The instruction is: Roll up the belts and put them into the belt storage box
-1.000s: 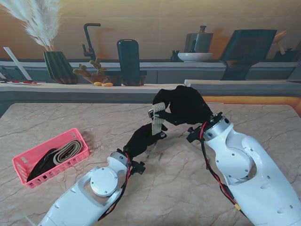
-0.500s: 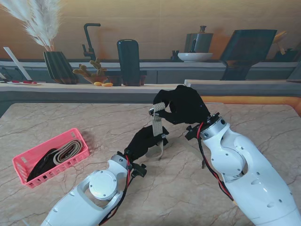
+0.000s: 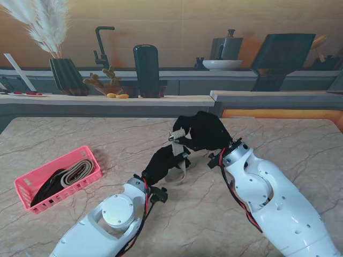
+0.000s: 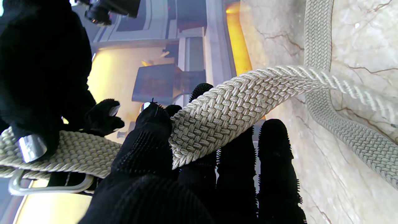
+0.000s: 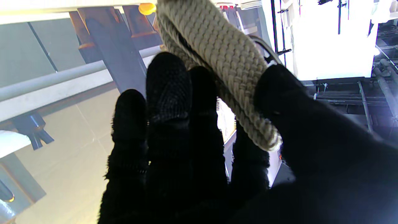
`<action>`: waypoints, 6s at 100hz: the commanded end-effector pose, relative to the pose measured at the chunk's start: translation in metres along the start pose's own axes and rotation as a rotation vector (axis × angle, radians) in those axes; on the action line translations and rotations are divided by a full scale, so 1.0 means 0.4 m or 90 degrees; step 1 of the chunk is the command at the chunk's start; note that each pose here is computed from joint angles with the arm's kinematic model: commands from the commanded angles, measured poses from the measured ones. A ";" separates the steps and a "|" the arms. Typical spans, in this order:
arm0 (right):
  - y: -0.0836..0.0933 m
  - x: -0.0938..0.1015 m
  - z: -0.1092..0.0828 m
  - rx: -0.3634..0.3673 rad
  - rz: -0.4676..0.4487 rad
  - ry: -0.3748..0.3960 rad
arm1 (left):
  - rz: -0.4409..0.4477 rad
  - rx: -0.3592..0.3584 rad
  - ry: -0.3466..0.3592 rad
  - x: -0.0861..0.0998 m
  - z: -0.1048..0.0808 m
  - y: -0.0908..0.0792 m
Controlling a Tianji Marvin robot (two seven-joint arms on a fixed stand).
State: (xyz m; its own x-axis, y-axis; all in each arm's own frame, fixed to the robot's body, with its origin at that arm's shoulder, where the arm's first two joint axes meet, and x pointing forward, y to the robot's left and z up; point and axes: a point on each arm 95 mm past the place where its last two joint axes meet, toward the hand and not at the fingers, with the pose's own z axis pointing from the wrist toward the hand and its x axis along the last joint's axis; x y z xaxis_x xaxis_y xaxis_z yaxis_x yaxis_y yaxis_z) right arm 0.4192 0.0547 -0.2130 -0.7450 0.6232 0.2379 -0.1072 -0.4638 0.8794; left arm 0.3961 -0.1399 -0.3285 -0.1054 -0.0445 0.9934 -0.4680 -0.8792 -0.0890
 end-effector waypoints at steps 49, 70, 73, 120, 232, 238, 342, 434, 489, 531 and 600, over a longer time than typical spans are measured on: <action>-0.097 -0.023 -0.057 0.086 0.024 -0.029 | -0.053 -0.063 0.047 0.007 -0.010 -0.027; -0.112 -0.024 -0.064 0.111 0.026 -0.025 | -0.066 -0.062 0.050 0.007 -0.009 -0.028; -0.115 -0.024 -0.065 0.116 0.026 -0.023 | -0.068 -0.062 0.050 0.007 -0.009 -0.028; -0.133 -0.022 -0.082 0.206 -0.023 0.014 | -0.080 -0.066 0.046 0.015 -0.019 -0.027; -0.018 0.008 -0.091 0.120 -0.074 -0.047 | 0.167 -0.020 0.054 -0.005 0.004 -0.022; -0.027 0.004 -0.086 0.134 -0.053 -0.057 | 0.198 -0.016 0.064 -0.005 0.006 -0.021; -0.085 -0.023 -0.048 0.158 0.135 -0.135 | 0.238 0.013 0.097 0.006 0.010 -0.025; 0.118 0.084 -0.012 0.018 0.029 0.030 | 0.208 -0.006 0.079 0.016 0.013 -0.052; 0.208 0.114 -0.017 -0.026 -0.025 0.055 | 0.087 -0.006 0.087 0.034 0.006 -0.056; 0.256 0.112 -0.005 -0.047 -0.040 0.048 | -0.037 -0.071 0.086 0.051 -0.015 -0.025; 0.130 0.037 0.011 -0.013 -0.054 0.014 | -0.003 -0.021 0.044 0.031 -0.007 -0.004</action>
State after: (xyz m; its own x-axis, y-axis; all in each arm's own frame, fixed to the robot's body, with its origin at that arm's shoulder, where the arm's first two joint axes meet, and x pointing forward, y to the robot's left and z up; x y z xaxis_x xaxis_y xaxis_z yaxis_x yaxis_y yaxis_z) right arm 0.4032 0.0393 -0.1536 -0.7490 0.6479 0.1387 -0.2070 -0.4277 0.8799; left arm 0.3958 -0.1328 -0.3138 -0.1718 -0.0095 0.9851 -0.5070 -0.8565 -0.0966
